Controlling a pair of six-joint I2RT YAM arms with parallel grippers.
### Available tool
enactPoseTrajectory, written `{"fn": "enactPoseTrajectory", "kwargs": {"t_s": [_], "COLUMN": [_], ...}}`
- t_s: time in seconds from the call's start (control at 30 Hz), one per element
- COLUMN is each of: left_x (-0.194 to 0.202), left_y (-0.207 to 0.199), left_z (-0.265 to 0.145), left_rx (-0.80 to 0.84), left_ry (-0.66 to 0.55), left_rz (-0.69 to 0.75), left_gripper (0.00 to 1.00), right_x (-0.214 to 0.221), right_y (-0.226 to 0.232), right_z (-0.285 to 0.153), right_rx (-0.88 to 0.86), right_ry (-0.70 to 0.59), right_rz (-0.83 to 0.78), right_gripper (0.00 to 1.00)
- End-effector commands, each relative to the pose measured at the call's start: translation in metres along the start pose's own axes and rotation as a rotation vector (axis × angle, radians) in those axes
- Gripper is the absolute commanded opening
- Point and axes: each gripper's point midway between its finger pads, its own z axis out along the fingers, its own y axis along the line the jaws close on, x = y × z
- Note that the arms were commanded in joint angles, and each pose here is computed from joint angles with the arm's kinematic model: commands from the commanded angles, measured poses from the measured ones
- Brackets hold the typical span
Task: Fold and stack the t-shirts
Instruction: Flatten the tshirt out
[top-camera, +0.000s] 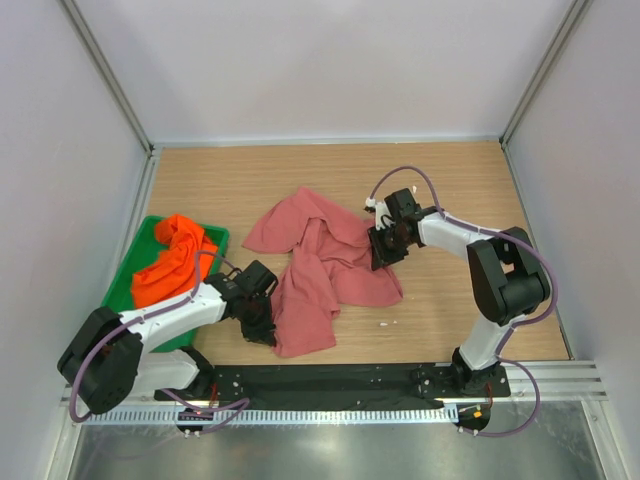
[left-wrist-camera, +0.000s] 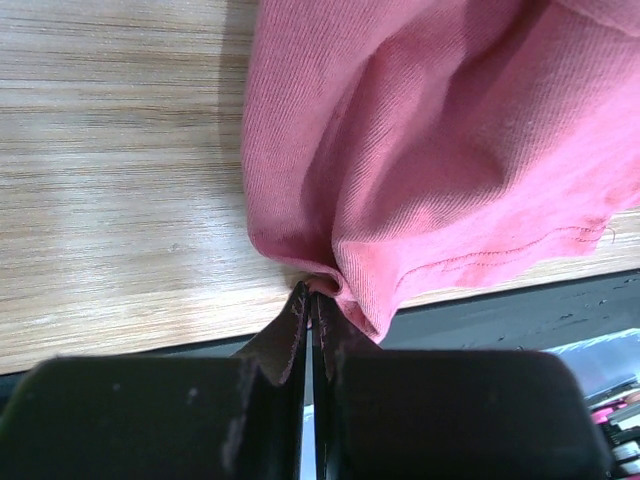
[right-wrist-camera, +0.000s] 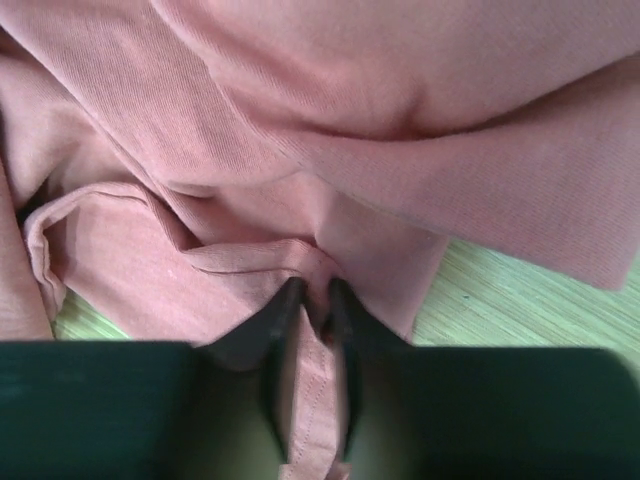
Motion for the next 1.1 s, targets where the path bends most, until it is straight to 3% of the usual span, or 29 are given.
{"fn": "enactPoseTrajectory", "kwargs": {"t_s": [0.0, 0.07, 0.2, 0.27, 0.53, 0.83, 0.9, 1.07], "left_x": [-0.004, -0.007, -0.024, -0.033, -0.094, -0.187, -0.193, -0.189], "left_y": [-0.01, -0.013, -0.024, -0.027, -0.062, -0.112, -0.115, -0.11], "left_z": [-0.004, -0.009, -0.031, -0.047, -0.138, -0.342, -0.398, -0.495], "left_rx": [0.051, 0.056, 0.072, 0.077, 0.103, 0.242, 0.268, 0.282], "left_ry": [-0.022, -0.036, -0.131, -0.186, -0.455, -0.964, -1.112, -1.416], "left_rz": [-0.001, 0.0, 0.021, 0.047, 0.086, 0.117, 0.115, 0.178], "left_gripper": [0.0, 0.0, 0.0, 0.0, 0.0, 0.0, 0.0, 0.0], "right_x": [-0.026, -0.028, -0.037, -0.041, -0.09, -0.158, -0.167, -0.171], "right_y": [0.003, 0.004, -0.004, -0.008, -0.008, -0.021, -0.015, -0.006], "right_z": [-0.009, -0.012, -0.028, -0.041, -0.125, -0.263, -0.307, -0.396], "right_rx": [0.0, 0.001, 0.083, 0.134, 0.268, 0.545, 0.574, 0.656], "right_ry": [-0.084, -0.086, -0.1, -0.126, -0.432, -0.78, -0.889, -1.124], "right_rz": [0.001, 0.013, 0.054, 0.068, 0.091, 0.125, 0.119, 0.131], "right_gripper": [0.19, 0.18, 0.01, 0.01, 0.01, 0.01, 0.01, 0.01]}}
